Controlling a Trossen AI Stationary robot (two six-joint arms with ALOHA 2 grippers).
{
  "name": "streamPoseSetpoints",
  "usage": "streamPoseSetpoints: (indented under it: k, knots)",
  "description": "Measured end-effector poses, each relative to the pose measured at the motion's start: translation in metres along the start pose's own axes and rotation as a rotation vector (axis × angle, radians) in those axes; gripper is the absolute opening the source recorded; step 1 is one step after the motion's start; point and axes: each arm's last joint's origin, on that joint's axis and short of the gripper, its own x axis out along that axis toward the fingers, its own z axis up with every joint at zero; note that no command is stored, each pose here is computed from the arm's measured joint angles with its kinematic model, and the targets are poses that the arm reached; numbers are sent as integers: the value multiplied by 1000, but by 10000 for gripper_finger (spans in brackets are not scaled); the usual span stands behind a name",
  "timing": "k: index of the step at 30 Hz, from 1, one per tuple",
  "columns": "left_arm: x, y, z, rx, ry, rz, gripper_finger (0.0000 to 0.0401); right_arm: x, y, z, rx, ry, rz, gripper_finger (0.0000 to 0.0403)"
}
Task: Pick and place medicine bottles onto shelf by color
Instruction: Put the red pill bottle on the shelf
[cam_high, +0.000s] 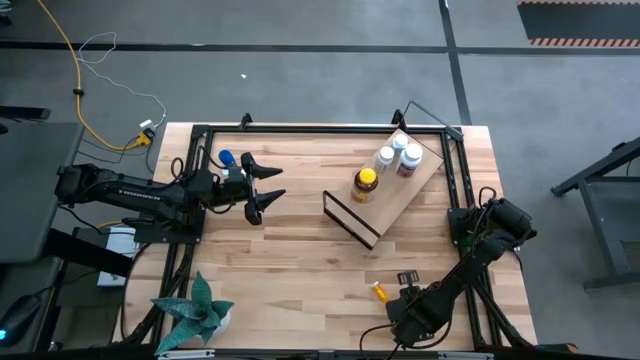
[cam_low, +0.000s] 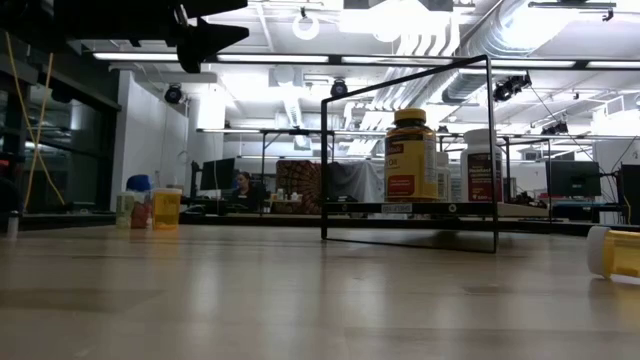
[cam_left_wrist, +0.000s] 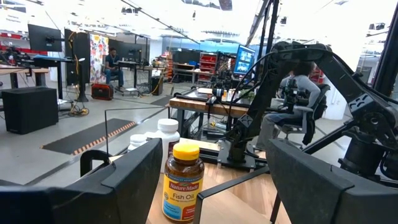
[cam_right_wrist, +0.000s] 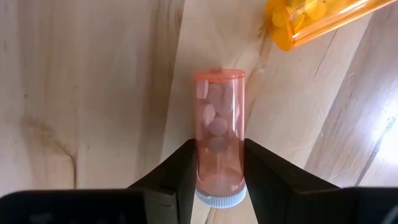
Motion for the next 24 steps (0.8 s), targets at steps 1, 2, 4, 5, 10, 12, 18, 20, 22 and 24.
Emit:
streamPoseSetpoints:
  k: [1,2,4,5,10,12,18,20,22,24]
  knots:
    - [0,0,0,0,0,0,278,-1,0,0,3,0,3,114]
    - [0,0,0,0,0,0,278,-3,0,-1,19,-1,7,115]
    - [0,0,0,0,0,0,278,-8,-2,-2,41,-4,10,115]
    - [0,0,0,0,0,0,278,-11,-3,-3,51,-7,12,115]
    - [0,0,0,-8,0,-6,278,-35,-11,-9,125,-90,-15,115]
    - [0,-1,0,-8,3,-36,278,-46,-16,-9,158,-154,-41,115]
    - [2,-13,4,-10,4,-180,278,-72,-38,-3,231,-333,-102,115]
    - [4,-22,6,17,10,-238,278,-78,-47,2,232,-378,-97,115]
    - [6,-32,7,58,24,-284,278,-83,-54,9,226,-424,-80,115]
    - [9,-44,8,100,47,-327,278,-88,-61,16,212,-467,-65,115]
